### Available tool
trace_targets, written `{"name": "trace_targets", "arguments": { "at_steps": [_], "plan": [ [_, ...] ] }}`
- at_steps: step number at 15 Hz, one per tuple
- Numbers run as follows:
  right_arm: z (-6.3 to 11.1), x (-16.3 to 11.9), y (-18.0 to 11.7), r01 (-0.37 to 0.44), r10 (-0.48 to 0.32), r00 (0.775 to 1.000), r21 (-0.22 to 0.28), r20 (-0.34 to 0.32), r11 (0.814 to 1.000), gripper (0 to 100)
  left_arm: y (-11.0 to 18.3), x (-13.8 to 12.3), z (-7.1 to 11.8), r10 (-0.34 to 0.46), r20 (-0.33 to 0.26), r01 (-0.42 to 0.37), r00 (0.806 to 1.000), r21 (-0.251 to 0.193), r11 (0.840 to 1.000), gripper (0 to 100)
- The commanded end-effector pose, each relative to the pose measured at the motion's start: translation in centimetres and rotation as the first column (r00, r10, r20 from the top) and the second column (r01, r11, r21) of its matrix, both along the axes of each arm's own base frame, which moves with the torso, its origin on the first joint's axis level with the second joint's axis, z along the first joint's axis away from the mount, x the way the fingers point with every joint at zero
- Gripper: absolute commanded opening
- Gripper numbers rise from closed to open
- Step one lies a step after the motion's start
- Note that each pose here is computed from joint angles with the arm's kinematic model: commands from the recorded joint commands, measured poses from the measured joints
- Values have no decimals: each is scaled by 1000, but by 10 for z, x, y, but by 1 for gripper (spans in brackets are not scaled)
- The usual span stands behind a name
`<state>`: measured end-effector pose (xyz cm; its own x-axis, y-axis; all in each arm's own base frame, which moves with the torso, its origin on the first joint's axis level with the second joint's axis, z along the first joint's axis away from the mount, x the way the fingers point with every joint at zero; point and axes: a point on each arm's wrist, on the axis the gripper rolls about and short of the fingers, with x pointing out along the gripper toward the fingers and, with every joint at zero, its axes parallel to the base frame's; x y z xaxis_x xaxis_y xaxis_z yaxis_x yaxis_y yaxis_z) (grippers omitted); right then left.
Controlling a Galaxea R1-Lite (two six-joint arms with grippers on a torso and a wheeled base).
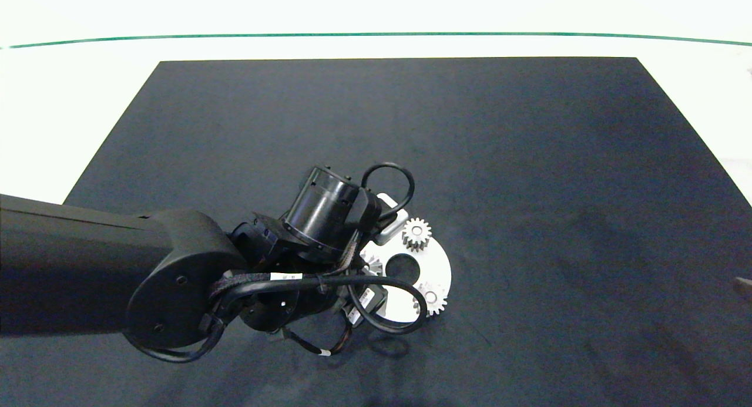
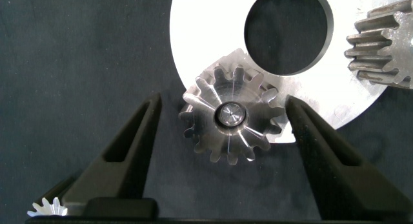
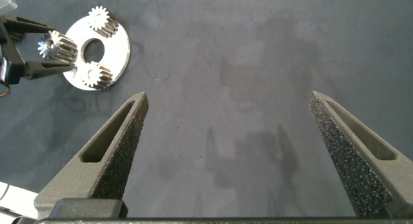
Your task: Remove an incorrectly installed larger gear and replace it with the correct smaller gear
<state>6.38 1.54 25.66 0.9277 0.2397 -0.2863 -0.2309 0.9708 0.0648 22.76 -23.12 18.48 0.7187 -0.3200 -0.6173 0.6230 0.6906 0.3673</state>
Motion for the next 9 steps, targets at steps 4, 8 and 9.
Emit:
{"name": "trace_targets", "arguments": {
  "at_steps": [4,8,9],
  "plan": [
    [0,0,0,0,0,1000,0,-1,1000,100,0,1,0,3,0,-3,1000,1,1000,65],
    [0,0,0,0,0,1000,0,-3,1000,100,0,1,-1,3,-2,-3,1000,3,1000,57],
    [0,0,0,0,0,1000,0,-3,1000,100,-1,1,-2,3,-5,-3,1000,7,1000,54]
  ]
}}
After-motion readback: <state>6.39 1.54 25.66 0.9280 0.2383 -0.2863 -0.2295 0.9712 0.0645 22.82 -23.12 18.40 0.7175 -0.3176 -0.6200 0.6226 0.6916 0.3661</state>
